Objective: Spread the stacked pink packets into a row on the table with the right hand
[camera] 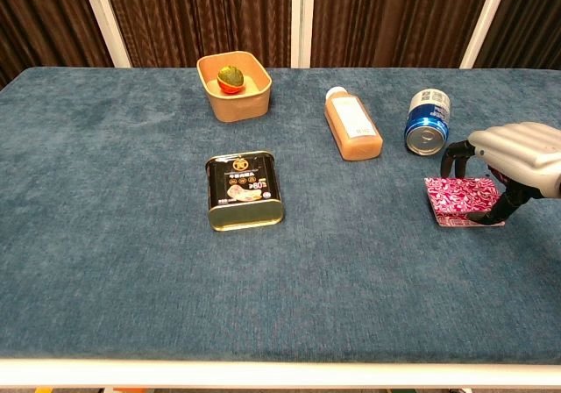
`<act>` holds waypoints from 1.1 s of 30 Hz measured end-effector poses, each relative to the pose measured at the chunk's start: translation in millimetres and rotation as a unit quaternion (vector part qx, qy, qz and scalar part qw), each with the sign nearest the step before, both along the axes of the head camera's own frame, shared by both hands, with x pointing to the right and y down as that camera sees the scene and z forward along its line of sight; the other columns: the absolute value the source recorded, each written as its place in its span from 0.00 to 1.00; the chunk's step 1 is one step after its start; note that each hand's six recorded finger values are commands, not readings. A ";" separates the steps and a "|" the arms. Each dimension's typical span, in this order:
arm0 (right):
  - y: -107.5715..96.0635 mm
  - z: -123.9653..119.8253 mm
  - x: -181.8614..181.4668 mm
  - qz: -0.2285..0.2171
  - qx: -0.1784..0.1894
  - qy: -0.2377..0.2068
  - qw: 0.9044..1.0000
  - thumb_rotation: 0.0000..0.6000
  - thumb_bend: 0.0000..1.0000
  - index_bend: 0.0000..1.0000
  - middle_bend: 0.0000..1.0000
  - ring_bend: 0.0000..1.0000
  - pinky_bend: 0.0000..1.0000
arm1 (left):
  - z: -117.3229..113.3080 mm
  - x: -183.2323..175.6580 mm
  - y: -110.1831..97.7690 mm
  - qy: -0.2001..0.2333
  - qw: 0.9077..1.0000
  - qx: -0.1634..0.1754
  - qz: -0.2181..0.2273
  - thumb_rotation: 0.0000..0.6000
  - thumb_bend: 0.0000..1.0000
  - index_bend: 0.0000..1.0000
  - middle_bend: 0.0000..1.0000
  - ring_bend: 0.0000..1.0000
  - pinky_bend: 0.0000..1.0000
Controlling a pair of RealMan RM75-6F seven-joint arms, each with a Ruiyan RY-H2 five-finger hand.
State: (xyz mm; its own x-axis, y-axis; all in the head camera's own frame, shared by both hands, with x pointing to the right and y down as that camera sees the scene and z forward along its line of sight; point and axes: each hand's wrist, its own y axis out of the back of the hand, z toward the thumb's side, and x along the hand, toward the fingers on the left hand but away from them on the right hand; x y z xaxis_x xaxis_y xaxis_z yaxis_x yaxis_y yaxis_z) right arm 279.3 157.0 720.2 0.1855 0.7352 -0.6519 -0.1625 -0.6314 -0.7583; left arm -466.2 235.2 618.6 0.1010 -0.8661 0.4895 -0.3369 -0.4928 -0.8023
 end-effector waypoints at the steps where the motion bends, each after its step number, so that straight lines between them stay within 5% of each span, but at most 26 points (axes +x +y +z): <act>1: -0.5 -1.2 -3.0 -0.003 0.001 -0.002 1.000 1.00 0.17 0.41 0.42 0.82 0.88 | -0.1 0.0 0.0 0.000 1.000 0.000 0.000 1.00 0.00 0.19 0.16 0.07 0.16; 22: 0.2 0.1 -104.9 -0.088 0.009 -0.009 0.996 1.00 0.17 0.41 0.41 0.82 0.88 | -3.2 -4.8 -0.2 0.003 1.000 0.008 -0.008 1.00 0.00 0.19 0.16 0.07 0.16; 33: -1.9 6.6 -113.1 -0.092 0.000 0.006 0.996 1.00 0.17 0.41 0.41 0.82 0.88 | -3.9 -6.4 -0.5 0.005 1.000 0.009 -0.010 1.00 0.00 0.19 0.16 0.07 0.16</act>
